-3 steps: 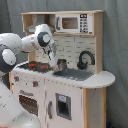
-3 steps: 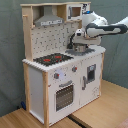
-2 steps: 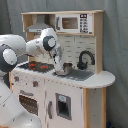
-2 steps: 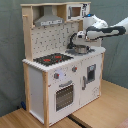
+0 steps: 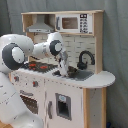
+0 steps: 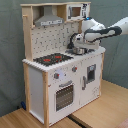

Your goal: Play with the kitchen

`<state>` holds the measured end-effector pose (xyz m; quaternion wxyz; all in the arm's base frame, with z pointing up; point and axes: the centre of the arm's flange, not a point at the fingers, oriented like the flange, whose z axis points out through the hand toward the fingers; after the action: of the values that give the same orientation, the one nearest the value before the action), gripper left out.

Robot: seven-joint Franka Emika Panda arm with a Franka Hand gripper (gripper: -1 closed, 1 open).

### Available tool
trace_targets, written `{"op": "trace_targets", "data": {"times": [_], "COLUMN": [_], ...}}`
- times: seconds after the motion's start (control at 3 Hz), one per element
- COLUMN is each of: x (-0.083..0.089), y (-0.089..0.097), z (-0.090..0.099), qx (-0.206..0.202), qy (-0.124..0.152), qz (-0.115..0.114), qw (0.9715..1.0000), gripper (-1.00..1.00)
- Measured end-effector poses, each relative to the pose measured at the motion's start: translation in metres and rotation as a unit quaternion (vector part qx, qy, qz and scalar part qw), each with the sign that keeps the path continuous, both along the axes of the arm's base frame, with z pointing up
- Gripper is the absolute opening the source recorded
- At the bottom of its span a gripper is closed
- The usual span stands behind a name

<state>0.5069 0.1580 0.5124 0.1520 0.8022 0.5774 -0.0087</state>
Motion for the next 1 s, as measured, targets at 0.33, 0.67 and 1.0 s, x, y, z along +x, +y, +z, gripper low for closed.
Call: {"op": "trace_targets", "data": {"times": [0.33,0.67,1.0], "x": [0.0066,0.0103,0.0115], "y": [0.0113,0.0166,0.0173], "z": [-0.0124,-0.0088,-0.0079], "qx": [-0.003,-0.006,-0.005], "qy": [0.005,0.015,0.012], "qz": [0.005,-0.011,-0.011], "qw": [1.0000,0.9998,0.9999], "gripper": [-1.00,-1.00,1.00]}}
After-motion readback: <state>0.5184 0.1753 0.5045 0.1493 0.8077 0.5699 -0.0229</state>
